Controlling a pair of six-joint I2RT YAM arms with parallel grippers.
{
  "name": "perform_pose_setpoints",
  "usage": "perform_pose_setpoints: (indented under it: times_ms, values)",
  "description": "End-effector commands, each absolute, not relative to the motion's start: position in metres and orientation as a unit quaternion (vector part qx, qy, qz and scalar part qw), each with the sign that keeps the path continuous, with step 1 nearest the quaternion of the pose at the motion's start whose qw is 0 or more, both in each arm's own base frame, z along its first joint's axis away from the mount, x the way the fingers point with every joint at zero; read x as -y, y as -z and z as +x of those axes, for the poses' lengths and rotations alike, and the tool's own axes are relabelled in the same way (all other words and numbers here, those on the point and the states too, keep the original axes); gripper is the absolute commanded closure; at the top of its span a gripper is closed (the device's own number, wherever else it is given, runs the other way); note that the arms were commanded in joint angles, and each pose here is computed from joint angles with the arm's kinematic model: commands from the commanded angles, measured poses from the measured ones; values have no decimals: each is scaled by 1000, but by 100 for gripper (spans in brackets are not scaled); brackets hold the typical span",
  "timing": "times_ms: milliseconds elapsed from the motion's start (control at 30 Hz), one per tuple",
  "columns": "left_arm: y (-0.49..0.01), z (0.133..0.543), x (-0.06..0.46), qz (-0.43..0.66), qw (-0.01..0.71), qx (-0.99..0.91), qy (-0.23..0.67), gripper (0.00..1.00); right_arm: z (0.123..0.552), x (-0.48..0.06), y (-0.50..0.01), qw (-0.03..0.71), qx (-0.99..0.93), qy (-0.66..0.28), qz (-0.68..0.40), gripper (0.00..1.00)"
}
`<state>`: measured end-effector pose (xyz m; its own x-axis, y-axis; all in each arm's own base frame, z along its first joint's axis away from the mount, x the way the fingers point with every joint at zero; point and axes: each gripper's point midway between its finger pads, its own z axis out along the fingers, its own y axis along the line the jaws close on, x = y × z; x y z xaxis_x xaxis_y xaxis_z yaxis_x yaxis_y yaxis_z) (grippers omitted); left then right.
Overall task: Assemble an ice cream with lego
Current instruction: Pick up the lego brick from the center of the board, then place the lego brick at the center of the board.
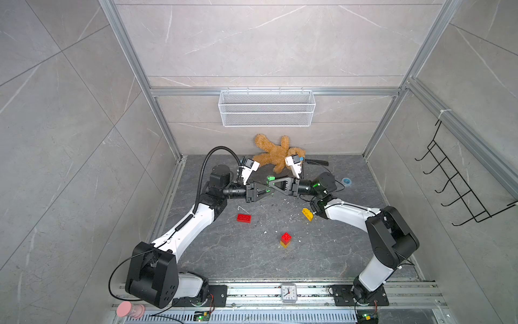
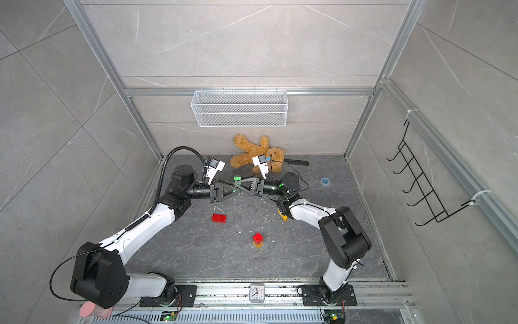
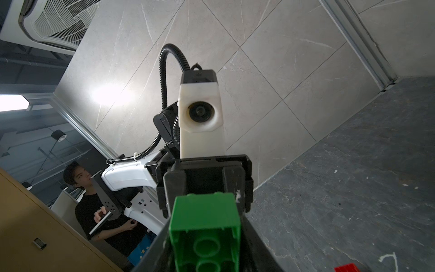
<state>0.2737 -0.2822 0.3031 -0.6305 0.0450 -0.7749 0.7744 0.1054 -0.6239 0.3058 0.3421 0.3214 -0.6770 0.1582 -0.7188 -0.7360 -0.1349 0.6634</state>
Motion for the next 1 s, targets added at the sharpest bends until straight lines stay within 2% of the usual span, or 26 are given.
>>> perform_pose_setpoints:
  times_ms: [0, 100, 233, 400, 533, 767, 967]
  values:
    - [-329, 272, 284, 331, 340, -649, 594, 73, 292, -348, -335, 317, -560, -713, -280, 49]
    - [-330, 271, 283, 331, 342, -650, 592, 76, 291, -346, -336, 313, -562, -713, -279, 38]
    - [-320, 274, 283, 322, 329, -671, 582, 78, 297, -341, -335, 341, -577, -688, -279, 29]
    - [-299, 277, 278, 300, 304, -715, 553, 81, 329, -303, -336, 401, -636, -623, -218, 24]
    - [-264, 296, 263, 244, 282, -799, 472, 82, 349, -268, -312, 410, -745, -498, -173, 22]
    - [-168, 321, 244, 174, 205, -922, 277, 82, 357, -205, -238, 339, -893, -278, -105, 21]
    - [-105, 325, 251, 141, 146, -959, 196, 83, 346, -192, -182, 278, -927, -240, -74, 21]
